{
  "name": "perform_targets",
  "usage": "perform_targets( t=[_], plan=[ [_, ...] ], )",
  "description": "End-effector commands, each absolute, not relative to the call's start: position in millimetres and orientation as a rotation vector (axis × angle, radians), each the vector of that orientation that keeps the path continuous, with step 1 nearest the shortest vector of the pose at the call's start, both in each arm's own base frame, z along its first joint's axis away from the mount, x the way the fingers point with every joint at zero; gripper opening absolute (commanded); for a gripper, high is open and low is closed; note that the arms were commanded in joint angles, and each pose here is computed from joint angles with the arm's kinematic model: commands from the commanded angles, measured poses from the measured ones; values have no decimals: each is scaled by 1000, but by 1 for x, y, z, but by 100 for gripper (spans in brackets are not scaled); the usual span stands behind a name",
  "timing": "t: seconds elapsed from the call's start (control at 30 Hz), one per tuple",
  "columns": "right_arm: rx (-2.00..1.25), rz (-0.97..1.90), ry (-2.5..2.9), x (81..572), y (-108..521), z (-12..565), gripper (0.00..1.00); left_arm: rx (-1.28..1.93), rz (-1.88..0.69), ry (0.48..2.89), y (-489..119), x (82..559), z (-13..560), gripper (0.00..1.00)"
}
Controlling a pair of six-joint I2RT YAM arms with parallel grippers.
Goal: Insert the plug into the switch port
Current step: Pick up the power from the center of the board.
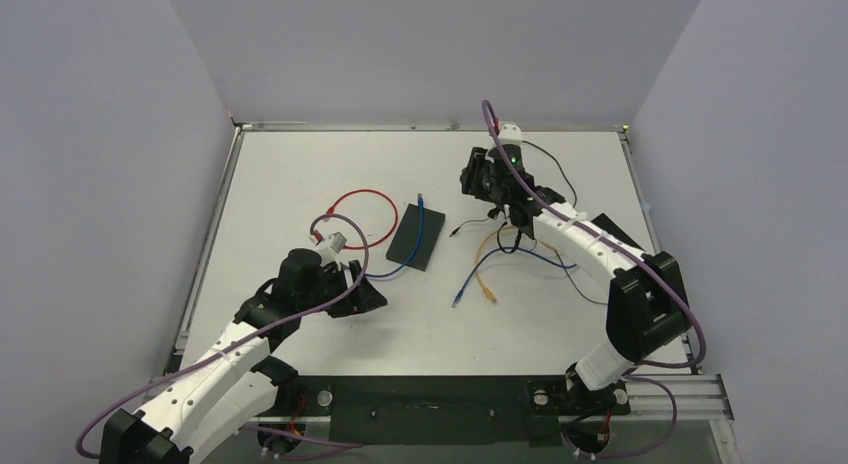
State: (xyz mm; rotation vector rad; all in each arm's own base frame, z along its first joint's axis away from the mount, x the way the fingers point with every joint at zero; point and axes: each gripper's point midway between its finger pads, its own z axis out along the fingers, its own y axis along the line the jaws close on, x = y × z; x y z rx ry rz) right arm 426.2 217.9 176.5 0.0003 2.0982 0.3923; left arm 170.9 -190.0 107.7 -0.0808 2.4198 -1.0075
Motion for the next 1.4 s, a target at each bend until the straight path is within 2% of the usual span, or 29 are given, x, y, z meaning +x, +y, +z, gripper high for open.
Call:
perform_targets(
  t=[0.0, 0.27, 0.6, 1.07, 1.37],
  plan=[
    [-9, 526, 1956, 413, 231, 229, 9, -73, -1016, 2356, -192, 182, 129, 63],
    [-50, 626, 1890, 364, 240, 261, 9, -43, -1041, 2311, -198, 188, 144, 63],
    [-168, 840, 1812, 288, 251, 321, 9, 96, -1242, 2167, -224, 190, 185, 63],
    [-249, 1165, 1677, 205, 256, 407, 8, 241, -1515, 1821, -253, 192, 239, 62],
    [-324, 1325, 1624, 171, 277, 446, 6, 428, -1388, 1636, -258, 195, 267, 62]
  ],
)
